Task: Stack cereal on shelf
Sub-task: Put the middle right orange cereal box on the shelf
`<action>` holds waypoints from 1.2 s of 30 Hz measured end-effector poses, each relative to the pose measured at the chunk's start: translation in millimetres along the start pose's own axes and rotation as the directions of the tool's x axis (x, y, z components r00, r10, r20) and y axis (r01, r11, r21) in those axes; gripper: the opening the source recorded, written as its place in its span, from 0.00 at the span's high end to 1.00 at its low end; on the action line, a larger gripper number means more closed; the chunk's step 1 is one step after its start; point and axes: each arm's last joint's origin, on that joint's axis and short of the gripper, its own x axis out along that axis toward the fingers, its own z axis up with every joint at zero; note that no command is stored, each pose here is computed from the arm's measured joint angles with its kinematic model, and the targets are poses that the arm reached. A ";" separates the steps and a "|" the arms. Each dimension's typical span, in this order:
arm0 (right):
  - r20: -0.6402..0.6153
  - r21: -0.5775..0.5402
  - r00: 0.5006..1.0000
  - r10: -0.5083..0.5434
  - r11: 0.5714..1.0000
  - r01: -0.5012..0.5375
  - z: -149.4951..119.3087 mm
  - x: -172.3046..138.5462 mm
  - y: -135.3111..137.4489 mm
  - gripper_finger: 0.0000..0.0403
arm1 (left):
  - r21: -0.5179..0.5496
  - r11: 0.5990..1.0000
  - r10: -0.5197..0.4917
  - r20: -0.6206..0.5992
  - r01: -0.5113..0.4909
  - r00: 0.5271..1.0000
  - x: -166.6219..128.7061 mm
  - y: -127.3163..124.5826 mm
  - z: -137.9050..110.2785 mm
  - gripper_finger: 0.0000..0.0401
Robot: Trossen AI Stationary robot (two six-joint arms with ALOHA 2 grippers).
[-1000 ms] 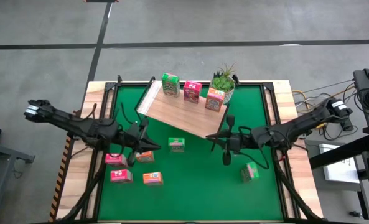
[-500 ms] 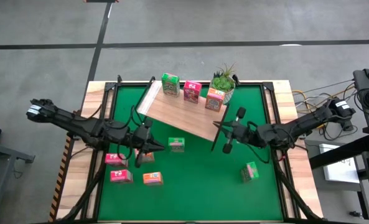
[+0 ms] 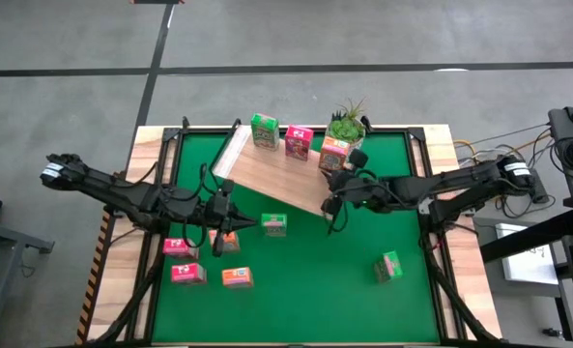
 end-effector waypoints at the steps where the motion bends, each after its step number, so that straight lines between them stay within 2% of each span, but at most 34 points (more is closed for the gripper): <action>1: -0.004 -0.002 1.000 -0.005 1.000 0.005 4.2 3.0 0.3 0.97 | 0.001 1.000 0.003 -0.002 -0.003 1.000 -0.4 0.2 -0.1 1.00; 7: -0.111 -0.111 0.987 -0.121 0.988 0.108 12.9 18.8 4.7 0.97 | 0.001 1.000 0.006 -0.005 -0.006 1.000 -0.7 0.4 -0.4 1.00; 13: -0.194 -0.170 0.966 -0.173 0.975 0.140 19.7 26.6 9.5 0.97 | -0.002 1.000 0.008 -0.020 -0.008 1.000 -0.8 0.7 -2.0 1.00; 17: -0.205 -0.190 0.958 -0.203 0.968 0.164 20.4 28.3 9.5 0.97 | -0.002 1.000 0.009 -0.022 -0.009 1.000 -0.8 0.7 -2.2 1.00; 30: -0.234 -0.194 0.946 -0.223 0.964 0.179 13.2 37.0 0.5 0.97 | -0.003 1.000 0.009 -0.024 -0.009 1.000 -0.8 0.7 -2.4 1.00; 36: -0.246 -0.199 0.955 -0.165 0.973 0.117 12.4 34.8 3.8 0.97 | -0.003 1.000 0.009 -0.025 -0.009 1.000 -0.8 0.7 -2.5 1.00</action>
